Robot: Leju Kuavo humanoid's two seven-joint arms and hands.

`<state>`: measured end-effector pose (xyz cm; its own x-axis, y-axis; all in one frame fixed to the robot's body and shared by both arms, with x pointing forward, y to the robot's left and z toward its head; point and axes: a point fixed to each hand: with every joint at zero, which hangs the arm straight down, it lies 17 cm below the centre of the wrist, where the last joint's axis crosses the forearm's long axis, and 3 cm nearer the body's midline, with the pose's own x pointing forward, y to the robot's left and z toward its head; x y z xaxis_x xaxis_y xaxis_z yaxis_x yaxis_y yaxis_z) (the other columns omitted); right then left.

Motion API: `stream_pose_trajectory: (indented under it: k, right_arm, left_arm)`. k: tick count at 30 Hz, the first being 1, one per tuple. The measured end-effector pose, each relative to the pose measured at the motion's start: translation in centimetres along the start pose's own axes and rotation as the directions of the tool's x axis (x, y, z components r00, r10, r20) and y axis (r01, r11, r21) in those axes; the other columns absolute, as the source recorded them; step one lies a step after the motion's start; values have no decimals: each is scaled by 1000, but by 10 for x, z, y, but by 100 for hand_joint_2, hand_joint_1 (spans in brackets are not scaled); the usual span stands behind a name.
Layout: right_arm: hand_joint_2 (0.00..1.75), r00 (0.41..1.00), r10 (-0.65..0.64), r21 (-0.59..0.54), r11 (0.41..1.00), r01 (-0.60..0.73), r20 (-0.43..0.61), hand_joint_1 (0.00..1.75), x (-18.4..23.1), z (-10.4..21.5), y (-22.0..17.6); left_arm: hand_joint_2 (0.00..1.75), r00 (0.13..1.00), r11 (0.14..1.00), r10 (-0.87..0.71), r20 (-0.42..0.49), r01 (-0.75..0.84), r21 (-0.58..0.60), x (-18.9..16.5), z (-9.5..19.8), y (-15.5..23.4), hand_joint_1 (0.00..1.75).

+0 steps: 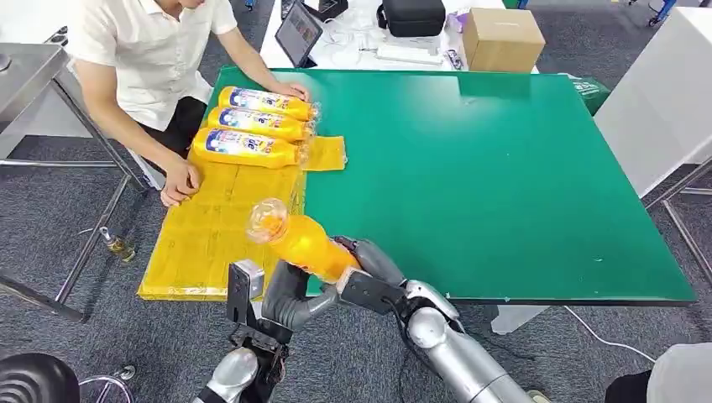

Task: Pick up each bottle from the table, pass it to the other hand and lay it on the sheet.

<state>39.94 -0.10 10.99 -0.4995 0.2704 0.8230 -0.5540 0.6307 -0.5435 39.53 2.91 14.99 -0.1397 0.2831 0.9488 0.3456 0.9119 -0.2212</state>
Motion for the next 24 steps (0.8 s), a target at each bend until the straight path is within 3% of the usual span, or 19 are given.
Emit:
stream_pose_trajectory:
  k: [3,9,10,11,12,13,24]
  right_arm:
    - [175,1000,8,12,1000,-8,5,126,2,-1,7]
    - [175,1000,20,34,999,-20,8,133,6,-3,15]
    - [175,1000,22,35,999,-22,7,133,6,-3,15]
    - [175,1000,24,36,999,-24,7,131,6,-4,15]
    - [175,1000,27,35,999,-28,6,131,6,-4,15]
    - [175,999,32,34,999,-32,5,134,6,-4,15]
    - [175,997,70,27,997,-71,8,138,6,-7,10]
  left_arm:
    - [175,998,998,-49,30,48,32,8,-2,5,0]
    - [175,998,998,60,7,-61,32,7,-3,2,0]
    - [175,998,997,67,5,-67,31,7,-3,2,84]
    - [175,997,996,79,-1,-79,29,6,-3,2,157]
    - [175,996,995,93,-8,-93,27,6,-4,1,157]
    - [175,994,994,106,-16,-106,24,5,-4,1,175]
    - [175,975,977,212,-60,-213,-6,1,-9,-1,175]
